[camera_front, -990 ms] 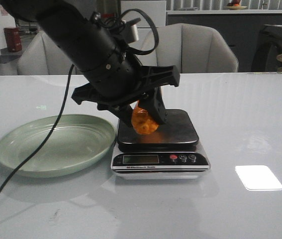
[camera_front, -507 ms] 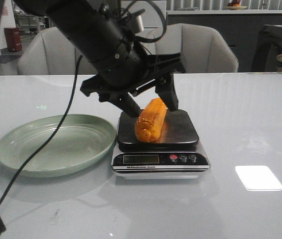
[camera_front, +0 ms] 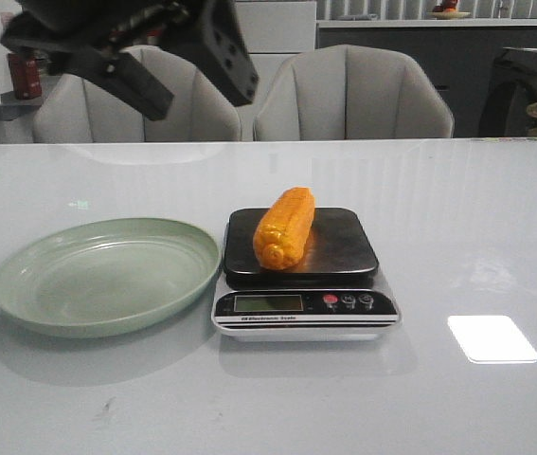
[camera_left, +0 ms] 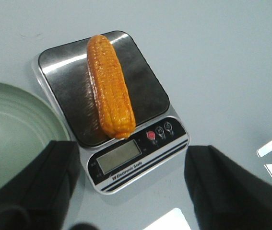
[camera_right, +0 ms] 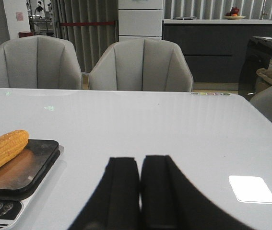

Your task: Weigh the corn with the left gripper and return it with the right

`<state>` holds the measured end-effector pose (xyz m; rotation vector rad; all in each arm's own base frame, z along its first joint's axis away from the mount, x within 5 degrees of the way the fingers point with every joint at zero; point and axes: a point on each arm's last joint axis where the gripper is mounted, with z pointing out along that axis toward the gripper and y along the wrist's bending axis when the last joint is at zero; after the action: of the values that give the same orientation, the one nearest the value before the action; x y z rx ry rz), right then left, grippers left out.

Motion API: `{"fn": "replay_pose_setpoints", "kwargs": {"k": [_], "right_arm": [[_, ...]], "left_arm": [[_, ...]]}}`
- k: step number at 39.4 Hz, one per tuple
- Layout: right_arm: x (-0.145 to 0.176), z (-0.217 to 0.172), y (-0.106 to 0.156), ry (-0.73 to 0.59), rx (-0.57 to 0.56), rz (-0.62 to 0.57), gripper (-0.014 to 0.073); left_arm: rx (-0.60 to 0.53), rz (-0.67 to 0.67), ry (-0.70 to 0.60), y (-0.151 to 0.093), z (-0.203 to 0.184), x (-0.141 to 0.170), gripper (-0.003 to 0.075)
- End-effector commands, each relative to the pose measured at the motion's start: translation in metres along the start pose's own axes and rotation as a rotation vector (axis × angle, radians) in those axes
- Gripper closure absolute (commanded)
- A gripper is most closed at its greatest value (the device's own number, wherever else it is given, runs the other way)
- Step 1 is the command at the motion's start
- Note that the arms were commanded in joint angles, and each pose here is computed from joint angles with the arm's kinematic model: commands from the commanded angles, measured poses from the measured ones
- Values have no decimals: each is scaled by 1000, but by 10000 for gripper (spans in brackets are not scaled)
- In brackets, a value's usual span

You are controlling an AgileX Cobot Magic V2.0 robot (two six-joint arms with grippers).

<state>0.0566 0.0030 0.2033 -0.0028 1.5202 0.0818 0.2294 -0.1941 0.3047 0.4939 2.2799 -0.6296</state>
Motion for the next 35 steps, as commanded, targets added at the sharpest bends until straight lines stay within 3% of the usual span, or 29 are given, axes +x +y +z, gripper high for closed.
{"fn": "replay_pose_setpoints", "kwargs": {"k": [1, 24, 28, 35], "right_arm": [[-5, -1, 0, -88, 1, -18, 426], [-5, -1, 0, -88, 1, -18, 426], [-5, -1, 0, -88, 1, -18, 426], [-5, -1, 0, -90, 1, -18, 426]], "left_arm": [[28, 21, -141, -4, -45, -1, 208], [48, 166, -412, 21, -176, 123, 212], [26, 207, -421, 27, -189, 142, 260], [19, 248, -504, 33, -209, 168, 432]]}}
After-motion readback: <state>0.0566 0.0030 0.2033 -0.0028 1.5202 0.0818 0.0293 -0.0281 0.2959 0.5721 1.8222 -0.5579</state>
